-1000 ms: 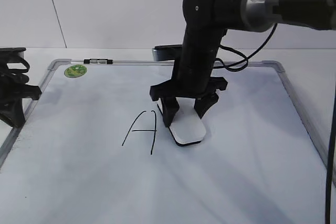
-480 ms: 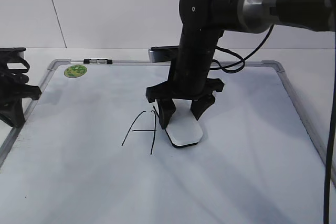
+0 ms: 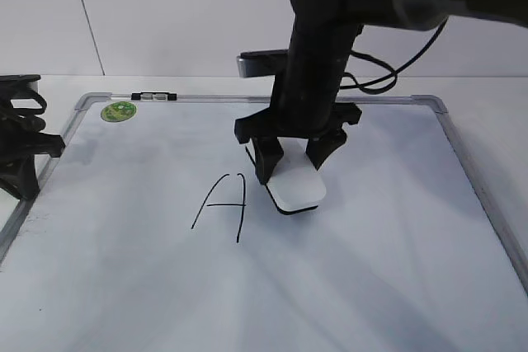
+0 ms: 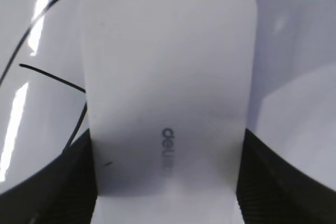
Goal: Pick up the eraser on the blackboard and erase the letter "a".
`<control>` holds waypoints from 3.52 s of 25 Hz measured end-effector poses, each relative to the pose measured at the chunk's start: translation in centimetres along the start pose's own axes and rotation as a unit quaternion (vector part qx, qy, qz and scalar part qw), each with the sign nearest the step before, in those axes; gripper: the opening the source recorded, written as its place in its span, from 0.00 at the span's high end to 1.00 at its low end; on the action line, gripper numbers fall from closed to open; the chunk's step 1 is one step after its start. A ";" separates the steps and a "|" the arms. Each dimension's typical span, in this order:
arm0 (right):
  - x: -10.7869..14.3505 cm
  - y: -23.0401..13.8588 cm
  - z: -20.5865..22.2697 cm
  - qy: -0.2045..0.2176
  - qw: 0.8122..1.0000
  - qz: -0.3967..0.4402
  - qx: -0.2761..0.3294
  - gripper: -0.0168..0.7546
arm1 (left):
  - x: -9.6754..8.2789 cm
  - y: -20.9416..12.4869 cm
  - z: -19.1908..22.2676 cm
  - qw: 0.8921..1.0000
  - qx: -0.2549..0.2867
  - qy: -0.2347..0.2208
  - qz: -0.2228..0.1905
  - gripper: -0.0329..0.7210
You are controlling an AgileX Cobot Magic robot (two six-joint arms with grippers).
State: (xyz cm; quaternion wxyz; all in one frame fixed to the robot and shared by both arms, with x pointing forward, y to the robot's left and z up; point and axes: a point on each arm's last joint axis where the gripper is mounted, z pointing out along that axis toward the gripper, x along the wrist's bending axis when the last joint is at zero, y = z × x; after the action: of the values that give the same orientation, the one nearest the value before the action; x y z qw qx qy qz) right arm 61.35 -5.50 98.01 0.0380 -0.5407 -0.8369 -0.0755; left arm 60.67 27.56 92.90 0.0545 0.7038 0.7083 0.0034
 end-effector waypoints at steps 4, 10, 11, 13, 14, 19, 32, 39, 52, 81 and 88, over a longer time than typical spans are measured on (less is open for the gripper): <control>-0.3 -0.2 -2.5 -0.011 1.000 0.002 -0.029 0.27 | 0.0 0.0 0.0 1.000 0.000 0.000 0.000 0.91; -0.8 -0.3 -6.0 -0.048 0.996 0.001 -0.075 0.27 | 0.0 0.0 0.0 1.000 0.000 0.000 0.000 0.91; -0.9 -0.4 -6.7 -0.057 0.995 0.003 -0.084 0.27 | 0.0 0.0 0.0 1.000 0.000 0.000 0.000 0.91; -1.1 -0.6 -7.9 -0.074 0.992 0.006 -0.100 0.27 | 0.0 0.0 0.0 1.000 0.000 0.000 0.000 0.91; -1.2 -0.8 -8.6 -0.082 0.991 0.009 -0.107 0.27 | 0.0 0.0 0.0 1.000 0.000 0.000 0.000 0.91; -2.0 -1.9 -12.5 -0.133 0.978 0.029 -0.155 0.27 | 0.0 0.0 0.0 1.000 0.000 0.001 0.001 0.91; -6.9 -8.7 -24.5 -0.162 0.933 0.135 -0.292 0.27 | 0.0 0.0 0.0 1.000 -0.001 0.001 0.001 0.91; -9.2 -12.2 -24.0 -0.179 0.933 0.171 -0.263 0.27 | 0.0 0.0 0.0 1.000 -0.001 -0.001 0.000 0.91; -11.7 -14.7 -19.9 -0.176 0.943 0.214 -0.182 0.27 | -0.1 0.0 0.0 1.000 -0.002 -0.003 -0.003 0.91; -19.0 -8.6 -8.2 -0.060 0.969 0.237 -0.022 0.27 | -0.1 0.0 0.0 1.000 -0.003 -0.006 -0.005 0.91; -19.7 -7.9 -5.2 -0.051 0.970 0.238 0.011 0.27 | -0.1 0.0 0.0 1.000 -0.003 -0.006 -0.005 0.91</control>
State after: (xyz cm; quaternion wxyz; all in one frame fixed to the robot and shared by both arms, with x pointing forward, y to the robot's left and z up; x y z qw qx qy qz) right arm 62.20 -27.28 99.62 0.0179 -0.7268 -0.6861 -0.0268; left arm 60.72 27.45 92.91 0.0606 0.7002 0.7114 0.0010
